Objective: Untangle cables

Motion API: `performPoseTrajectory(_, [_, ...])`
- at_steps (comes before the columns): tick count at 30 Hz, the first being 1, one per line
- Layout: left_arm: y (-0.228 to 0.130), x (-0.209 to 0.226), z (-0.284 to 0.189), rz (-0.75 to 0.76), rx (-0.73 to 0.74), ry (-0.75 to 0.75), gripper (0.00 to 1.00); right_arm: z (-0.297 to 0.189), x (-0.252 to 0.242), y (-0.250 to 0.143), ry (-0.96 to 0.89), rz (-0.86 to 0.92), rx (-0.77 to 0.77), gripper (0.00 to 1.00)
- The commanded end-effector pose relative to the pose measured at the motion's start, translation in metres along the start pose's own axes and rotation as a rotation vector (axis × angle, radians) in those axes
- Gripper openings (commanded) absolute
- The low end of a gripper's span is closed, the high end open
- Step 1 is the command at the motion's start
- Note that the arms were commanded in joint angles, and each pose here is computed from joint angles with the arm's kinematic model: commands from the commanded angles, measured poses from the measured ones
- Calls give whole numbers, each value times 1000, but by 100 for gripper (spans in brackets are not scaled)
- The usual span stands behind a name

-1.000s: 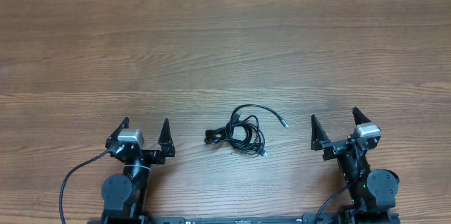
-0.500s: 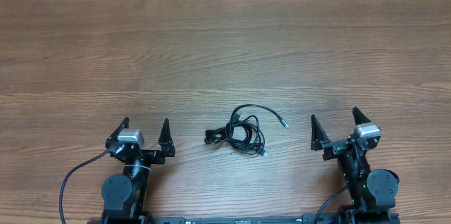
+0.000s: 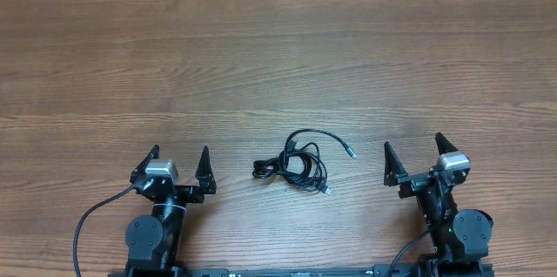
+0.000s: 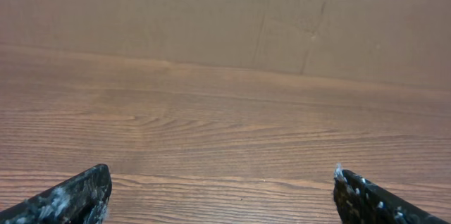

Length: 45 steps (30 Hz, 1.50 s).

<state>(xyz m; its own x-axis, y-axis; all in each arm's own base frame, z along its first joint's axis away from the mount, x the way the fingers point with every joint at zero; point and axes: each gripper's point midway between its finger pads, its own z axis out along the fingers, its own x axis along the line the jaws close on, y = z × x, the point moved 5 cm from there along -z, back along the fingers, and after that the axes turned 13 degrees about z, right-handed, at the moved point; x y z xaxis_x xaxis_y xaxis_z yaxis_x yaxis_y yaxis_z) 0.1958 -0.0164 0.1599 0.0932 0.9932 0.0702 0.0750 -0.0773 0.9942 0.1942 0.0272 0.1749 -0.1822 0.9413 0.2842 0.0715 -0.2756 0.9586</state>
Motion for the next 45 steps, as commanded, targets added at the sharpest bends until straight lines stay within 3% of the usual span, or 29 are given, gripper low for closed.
performPoseTrajectory(1, [0, 0, 0, -9, -5, -5, 100, 0, -2, -2, -7, 3, -6, 100])
performPoseTrajectory(23, [0, -1, 0, -12, -4, -8, 100, 0, -2, -2, -7, 3, -6, 100])
performPoseTrajectory(31, [3, -11, -1, -162, -6, -94, 100, 0, -2, -2, -7, 3, -6, 100])
performPoseTrajectory(38, [5, -19, -8, -187, 65, -162, 100, 0, -2, -2, -7, 3, -6, 100])
performPoseTrajectory(45, [31, -18, -24, -161, 85, -169, 100, 0, -2, -2, -7, 3, -6, 100])
